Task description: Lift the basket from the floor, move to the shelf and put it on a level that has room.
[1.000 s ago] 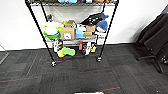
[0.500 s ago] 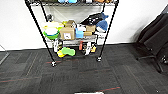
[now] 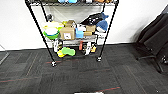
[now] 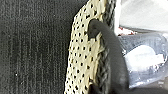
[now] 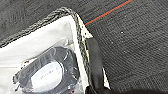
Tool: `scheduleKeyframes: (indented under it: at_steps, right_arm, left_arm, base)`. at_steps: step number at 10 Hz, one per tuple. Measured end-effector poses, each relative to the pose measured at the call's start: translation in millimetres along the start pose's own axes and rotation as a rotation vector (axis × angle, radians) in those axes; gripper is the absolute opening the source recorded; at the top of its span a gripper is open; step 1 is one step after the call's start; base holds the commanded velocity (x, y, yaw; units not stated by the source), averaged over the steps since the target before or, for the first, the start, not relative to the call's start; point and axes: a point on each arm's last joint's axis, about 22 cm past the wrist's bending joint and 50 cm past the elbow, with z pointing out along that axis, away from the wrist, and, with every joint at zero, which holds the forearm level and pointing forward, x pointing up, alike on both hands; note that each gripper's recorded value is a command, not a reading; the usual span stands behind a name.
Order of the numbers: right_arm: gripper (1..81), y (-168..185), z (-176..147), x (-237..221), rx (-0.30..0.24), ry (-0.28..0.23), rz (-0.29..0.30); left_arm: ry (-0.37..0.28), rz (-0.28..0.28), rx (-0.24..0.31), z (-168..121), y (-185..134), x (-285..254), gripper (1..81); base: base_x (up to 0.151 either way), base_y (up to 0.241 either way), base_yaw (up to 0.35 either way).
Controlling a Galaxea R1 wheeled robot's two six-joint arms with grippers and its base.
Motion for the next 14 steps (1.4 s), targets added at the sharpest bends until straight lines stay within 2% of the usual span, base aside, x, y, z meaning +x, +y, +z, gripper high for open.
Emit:
scheduleKeyframes:
  at_steps: [5, 9, 12, 14]
  right_arm:
    - [1.0, 1.0, -0.1, -1.9, -0.001, 0.002, 0.007]
    - [1.0, 2.1, -1.5, -2.0, 0.001, -0.001, 0.012]
    - [1.0, -2.5, -12.4, -8.2, 0.031, -0.030, 0.023]
    - [1.0, -1.3, -31.5, -15.6, 0.026, -0.061, 0.037]
  left_arm:
    - [0.001, -0.008, -0.011, -4.3, -4.5, 1.5, 1.0]
    - [-0.014, -0.001, -0.056, -14.7, -3.7, -0.8, 1.0]
    - [-0.043, 0.003, -0.113, -31.6, 3.8, -9.1, 1.0]
    - [-0.076, -0.003, -0.141, -51.8, 11.2, -21.7, 1.0]
  base:
    - [0.000, 0.000, 0.000]
    - [0.000, 0.000, 0.000]
    - [0.000, 0.000, 0.000]
    - [0.000, 0.000, 0.000]
